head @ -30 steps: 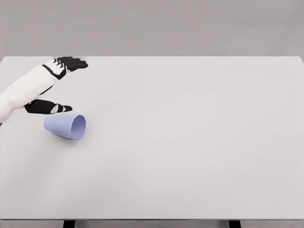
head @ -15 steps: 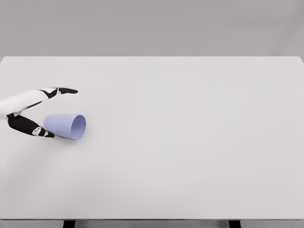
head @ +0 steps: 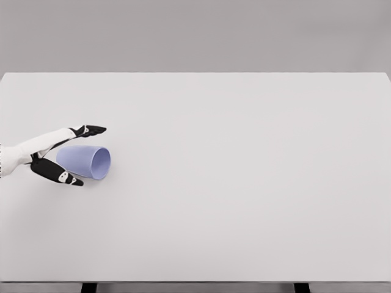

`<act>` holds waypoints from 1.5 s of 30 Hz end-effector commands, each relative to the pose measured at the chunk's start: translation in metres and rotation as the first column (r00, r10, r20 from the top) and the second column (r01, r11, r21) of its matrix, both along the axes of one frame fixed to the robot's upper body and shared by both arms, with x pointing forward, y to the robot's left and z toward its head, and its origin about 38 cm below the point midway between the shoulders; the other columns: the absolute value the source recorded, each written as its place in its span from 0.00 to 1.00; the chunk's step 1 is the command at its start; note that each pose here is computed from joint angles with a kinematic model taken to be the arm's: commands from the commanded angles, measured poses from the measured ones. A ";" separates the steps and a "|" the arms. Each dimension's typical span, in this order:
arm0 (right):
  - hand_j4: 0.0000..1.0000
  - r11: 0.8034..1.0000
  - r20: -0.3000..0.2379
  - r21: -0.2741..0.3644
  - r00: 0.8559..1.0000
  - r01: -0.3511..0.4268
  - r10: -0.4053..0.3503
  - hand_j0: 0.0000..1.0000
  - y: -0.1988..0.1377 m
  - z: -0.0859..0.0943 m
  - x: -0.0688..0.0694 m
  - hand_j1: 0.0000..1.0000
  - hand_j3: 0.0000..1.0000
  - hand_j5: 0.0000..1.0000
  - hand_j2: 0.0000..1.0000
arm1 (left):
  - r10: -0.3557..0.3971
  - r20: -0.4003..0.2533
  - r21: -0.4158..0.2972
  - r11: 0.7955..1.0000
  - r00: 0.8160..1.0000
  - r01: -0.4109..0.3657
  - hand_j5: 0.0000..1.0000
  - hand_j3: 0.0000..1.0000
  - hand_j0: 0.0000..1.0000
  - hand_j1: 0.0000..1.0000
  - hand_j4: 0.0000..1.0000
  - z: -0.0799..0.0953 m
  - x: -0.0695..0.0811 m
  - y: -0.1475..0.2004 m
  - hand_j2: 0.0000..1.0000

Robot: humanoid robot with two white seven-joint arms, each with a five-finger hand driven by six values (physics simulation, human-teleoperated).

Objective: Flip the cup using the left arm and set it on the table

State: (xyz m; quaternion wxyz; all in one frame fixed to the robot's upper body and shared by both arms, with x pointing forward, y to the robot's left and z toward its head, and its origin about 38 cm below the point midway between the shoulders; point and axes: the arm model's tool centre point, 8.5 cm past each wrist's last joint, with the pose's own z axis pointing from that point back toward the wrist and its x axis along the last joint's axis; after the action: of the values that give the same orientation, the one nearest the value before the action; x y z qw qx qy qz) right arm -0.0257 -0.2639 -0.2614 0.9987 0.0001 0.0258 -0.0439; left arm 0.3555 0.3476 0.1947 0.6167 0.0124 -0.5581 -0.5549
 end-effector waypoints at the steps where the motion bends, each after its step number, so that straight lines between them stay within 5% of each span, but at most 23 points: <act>1: 1.00 1.000 0.001 0.000 1.000 0.000 0.000 1.00 0.000 0.000 0.000 1.00 1.00 1.00 1.00 | 0.017 -0.013 0.009 1.000 1.000 -0.017 1.00 1.00 1.00 1.00 1.00 -0.007 0.002 -0.004 1.00; 12: 1.00 1.000 0.001 0.000 1.000 0.000 0.000 1.00 0.000 0.000 0.000 1.00 1.00 1.00 1.00 | -0.034 0.012 0.130 0.991 0.999 0.033 1.00 1.00 1.00 1.00 1.00 -0.009 0.007 -0.009 1.00; 21: 1.00 1.000 0.001 0.000 1.000 0.000 0.000 1.00 0.000 0.000 0.000 1.00 1.00 1.00 1.00 | -0.069 0.077 0.277 0.960 0.995 0.045 1.00 1.00 1.00 1.00 1.00 -0.009 0.011 -0.006 1.00; 45: 1.00 1.000 0.001 0.000 1.000 0.000 0.000 1.00 0.000 0.000 0.000 1.00 1.00 1.00 1.00 | -0.086 0.079 0.305 0.951 0.993 0.058 1.00 1.00 1.00 1.00 1.00 -0.027 0.022 -0.019 1.00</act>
State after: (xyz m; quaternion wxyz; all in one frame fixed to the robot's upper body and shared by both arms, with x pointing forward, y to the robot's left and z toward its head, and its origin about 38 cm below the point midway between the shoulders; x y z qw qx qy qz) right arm -0.0256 -0.2639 -0.2614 0.9987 0.0001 0.0256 -0.0439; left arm 0.3780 0.3294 0.1698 0.5602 0.1142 -0.4951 -0.6542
